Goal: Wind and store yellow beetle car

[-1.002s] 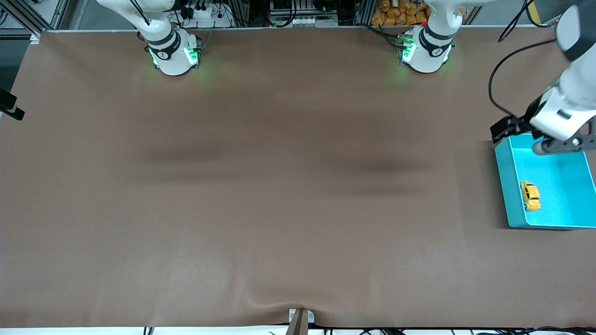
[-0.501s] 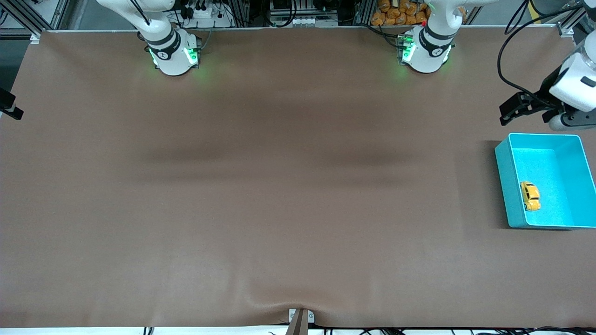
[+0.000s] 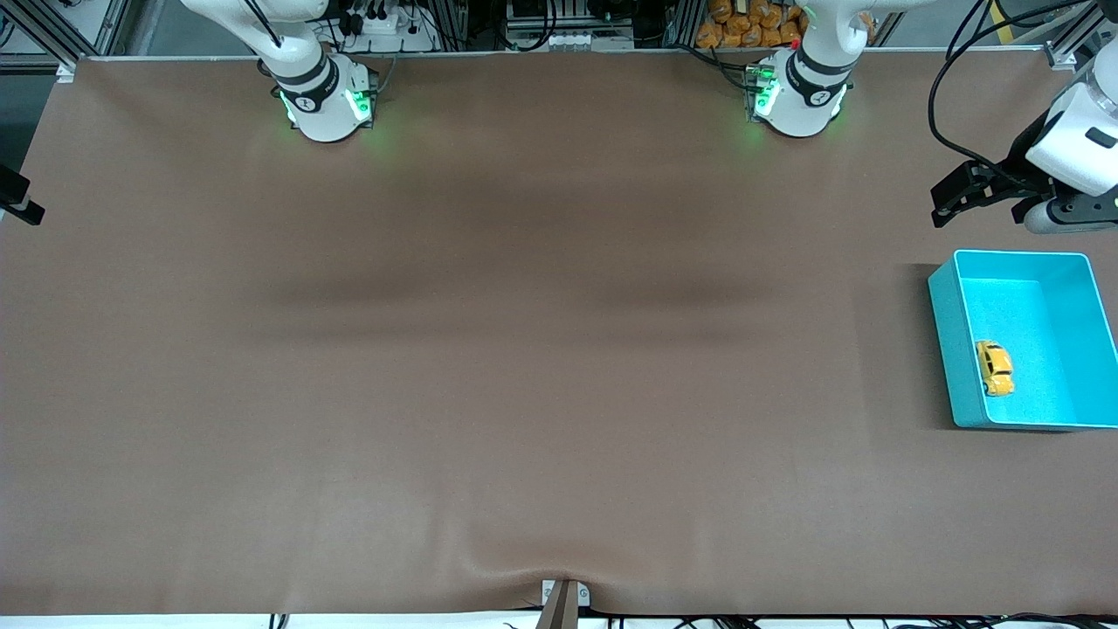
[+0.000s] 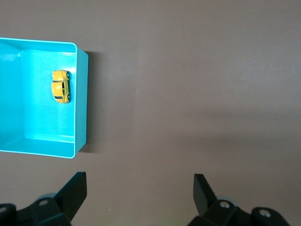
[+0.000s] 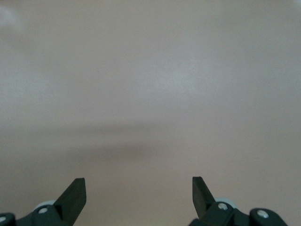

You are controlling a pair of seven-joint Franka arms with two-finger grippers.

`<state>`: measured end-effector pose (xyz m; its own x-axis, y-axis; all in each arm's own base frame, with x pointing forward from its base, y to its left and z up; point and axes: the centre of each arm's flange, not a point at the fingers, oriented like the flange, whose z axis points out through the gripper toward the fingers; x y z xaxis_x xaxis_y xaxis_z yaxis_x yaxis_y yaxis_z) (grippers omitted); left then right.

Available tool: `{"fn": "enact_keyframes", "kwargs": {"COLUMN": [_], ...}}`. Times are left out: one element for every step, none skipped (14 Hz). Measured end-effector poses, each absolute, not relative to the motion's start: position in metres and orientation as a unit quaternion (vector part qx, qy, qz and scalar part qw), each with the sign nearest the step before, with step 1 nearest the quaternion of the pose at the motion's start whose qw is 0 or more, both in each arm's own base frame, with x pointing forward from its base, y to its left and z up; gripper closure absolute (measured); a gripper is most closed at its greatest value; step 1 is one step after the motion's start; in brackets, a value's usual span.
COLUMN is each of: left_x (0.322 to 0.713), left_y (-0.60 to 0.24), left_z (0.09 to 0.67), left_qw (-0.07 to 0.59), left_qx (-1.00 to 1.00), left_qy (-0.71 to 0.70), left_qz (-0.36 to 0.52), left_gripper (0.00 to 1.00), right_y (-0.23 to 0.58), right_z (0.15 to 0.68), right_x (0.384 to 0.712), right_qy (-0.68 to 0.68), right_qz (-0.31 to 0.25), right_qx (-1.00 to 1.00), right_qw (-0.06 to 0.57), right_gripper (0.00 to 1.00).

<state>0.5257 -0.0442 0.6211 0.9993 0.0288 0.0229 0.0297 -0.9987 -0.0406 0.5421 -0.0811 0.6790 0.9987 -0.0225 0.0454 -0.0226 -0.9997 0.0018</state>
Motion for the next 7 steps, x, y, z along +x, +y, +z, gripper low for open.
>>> {"fn": "enact_keyframes", "kwargs": {"left_x": [0.526, 0.525, 0.524, 0.521, 0.519, 0.517, 0.515], "left_y": [-0.045, -0.047, -0.051, -0.054, -0.058, -0.06, -0.064], "left_z": [0.625, 0.629, 0.631, 0.631, 0.631, 0.632, 0.636], "left_qw": [0.02, 0.019, 0.02, 0.021, 0.022, 0.022, 0.023], "left_qx": [-1.0, -1.0, -1.0, -1.0, -1.0, -1.0, -1.0], "left_qy": [-0.014, -0.011, -0.008, -0.005, -0.002, 0.0, 0.004], "left_qz": [-0.015, -0.018, -0.016, -0.008, -0.001, 0.002, 0.001], "left_gripper": [0.0, 0.0, 0.0, 0.0, 0.0, 0.0, 0.0], "right_y": [-0.081, -0.081, -0.081, -0.08, -0.08, -0.08, -0.08], "right_z": [0.679, 0.679, 0.679, 0.679, 0.679, 0.679, 0.679], "right_x": [0.542, 0.542, 0.542, 0.542, 0.542, 0.542, 0.542], "right_qy": [-0.011, -0.011, -0.011, -0.011, -0.01, -0.01, -0.01], "right_qz": [0.023, 0.023, 0.023, 0.023, 0.023, 0.023, 0.023], "right_qx": [1.0, 1.0, 1.0, 1.0, 1.0, 1.0, 1.0], "right_qw": [0.001, 0.001, 0.001, 0.001, 0.001, 0.001, 0.001], "right_gripper": [0.0, 0.0, 0.0, 0.0, 0.0, 0.0, 0.0]}}
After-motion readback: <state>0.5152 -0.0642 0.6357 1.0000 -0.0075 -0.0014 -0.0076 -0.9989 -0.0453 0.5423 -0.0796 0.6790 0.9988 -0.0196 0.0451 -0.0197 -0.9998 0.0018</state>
